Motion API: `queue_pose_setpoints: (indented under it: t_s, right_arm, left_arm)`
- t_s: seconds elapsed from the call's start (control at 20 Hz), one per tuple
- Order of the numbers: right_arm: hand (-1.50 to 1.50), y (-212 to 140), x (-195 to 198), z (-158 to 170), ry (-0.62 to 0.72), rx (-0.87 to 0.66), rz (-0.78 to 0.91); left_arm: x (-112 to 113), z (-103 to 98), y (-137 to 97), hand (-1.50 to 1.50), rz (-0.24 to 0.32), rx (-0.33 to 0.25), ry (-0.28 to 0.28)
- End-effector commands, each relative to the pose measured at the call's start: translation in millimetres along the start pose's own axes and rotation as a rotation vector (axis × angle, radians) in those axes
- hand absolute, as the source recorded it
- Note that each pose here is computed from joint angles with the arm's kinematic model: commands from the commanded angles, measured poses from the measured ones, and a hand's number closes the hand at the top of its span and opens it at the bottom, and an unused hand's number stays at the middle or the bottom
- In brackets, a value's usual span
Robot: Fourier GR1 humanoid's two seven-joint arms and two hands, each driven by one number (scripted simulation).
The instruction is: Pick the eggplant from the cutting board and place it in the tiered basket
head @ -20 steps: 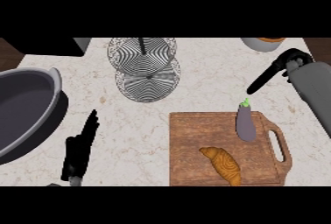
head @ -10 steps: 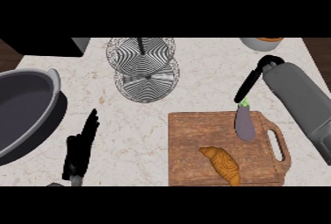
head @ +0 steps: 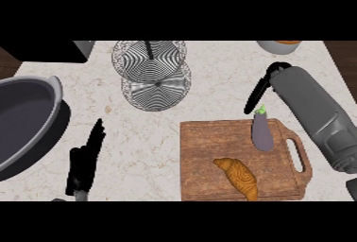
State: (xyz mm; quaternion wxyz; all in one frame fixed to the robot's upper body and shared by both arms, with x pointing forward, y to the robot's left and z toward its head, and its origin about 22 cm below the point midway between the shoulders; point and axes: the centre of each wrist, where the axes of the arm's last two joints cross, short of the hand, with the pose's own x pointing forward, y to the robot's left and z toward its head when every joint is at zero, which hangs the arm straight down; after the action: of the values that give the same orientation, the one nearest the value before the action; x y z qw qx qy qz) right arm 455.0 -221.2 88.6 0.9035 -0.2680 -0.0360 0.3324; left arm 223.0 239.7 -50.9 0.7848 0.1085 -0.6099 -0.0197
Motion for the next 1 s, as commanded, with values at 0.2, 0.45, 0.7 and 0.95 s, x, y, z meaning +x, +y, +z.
queue_pose_setpoints:
  t_s: [0.2,0.45,0.7,0.95]
  right_arm:
    - [-1.50,24,13,-10,0.243,0.114,0.179]
    - [-1.50,15,4,-18,0.261,0.167,0.168]
    - [-1.50,15,14,-5,0.282,0.178,0.197]
    - [-1.50,25,8,-20,0.295,0.210,0.206]
  left_arm:
    - [1,-14,4,0.00,-0.007,-0.010,-0.002]
    - [-6,4,-9,0.00,-0.010,-0.004,0.009]
    - [-4,3,-2,0.00,0.003,-0.001,0.018]
    - [-10,8,13,0.00,0.001,0.000,-0.006]
